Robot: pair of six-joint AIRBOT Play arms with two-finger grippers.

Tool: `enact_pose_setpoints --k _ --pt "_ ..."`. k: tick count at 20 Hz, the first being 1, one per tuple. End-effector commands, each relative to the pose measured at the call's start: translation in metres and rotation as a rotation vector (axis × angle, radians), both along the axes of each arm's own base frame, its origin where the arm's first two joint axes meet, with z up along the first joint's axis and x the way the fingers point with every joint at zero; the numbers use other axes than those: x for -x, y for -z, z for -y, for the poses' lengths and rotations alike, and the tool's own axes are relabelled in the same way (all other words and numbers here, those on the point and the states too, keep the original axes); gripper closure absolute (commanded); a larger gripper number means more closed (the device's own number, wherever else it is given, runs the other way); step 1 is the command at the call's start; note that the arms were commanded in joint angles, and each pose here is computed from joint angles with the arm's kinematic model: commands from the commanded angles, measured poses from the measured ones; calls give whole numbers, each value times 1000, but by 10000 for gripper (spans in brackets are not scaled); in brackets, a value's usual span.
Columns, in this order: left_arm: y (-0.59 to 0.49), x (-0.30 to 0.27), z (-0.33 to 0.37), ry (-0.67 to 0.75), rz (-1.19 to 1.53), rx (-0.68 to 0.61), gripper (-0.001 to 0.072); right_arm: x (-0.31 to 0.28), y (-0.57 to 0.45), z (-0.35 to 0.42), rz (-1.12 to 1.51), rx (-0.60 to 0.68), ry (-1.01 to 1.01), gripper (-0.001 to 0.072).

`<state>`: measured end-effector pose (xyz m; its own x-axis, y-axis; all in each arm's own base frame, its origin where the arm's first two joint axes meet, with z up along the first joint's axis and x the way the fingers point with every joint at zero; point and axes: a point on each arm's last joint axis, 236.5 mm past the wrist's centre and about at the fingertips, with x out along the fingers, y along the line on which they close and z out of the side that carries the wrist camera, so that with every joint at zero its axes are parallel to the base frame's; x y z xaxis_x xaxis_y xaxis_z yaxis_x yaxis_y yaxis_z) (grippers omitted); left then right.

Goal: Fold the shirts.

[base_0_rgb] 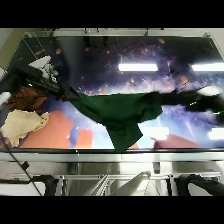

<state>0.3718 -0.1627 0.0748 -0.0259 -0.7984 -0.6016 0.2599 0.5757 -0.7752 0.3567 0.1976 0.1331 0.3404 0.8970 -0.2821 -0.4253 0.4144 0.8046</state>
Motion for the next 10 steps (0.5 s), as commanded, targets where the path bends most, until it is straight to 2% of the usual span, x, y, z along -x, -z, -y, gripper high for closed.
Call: enact_pose_setpoints --k 1,3,6,8,10 --pt "-156 27 15 16 366 81 695 35 -195 52 502 -69 125 687" --pt "-264 61 17 -34 727 65 684 86 -284 70 791 3 234 687" --pt "-399 154 20 -124 1201 88 678 156 -348 62 1062 186 367 687" --pt "-435 208 21 -148 1330 90 677 180 -362 47 1140 239 386 687" --pt "-436 226 17 -163 1337 49 678 186 -365 41 1105 195 375 687"
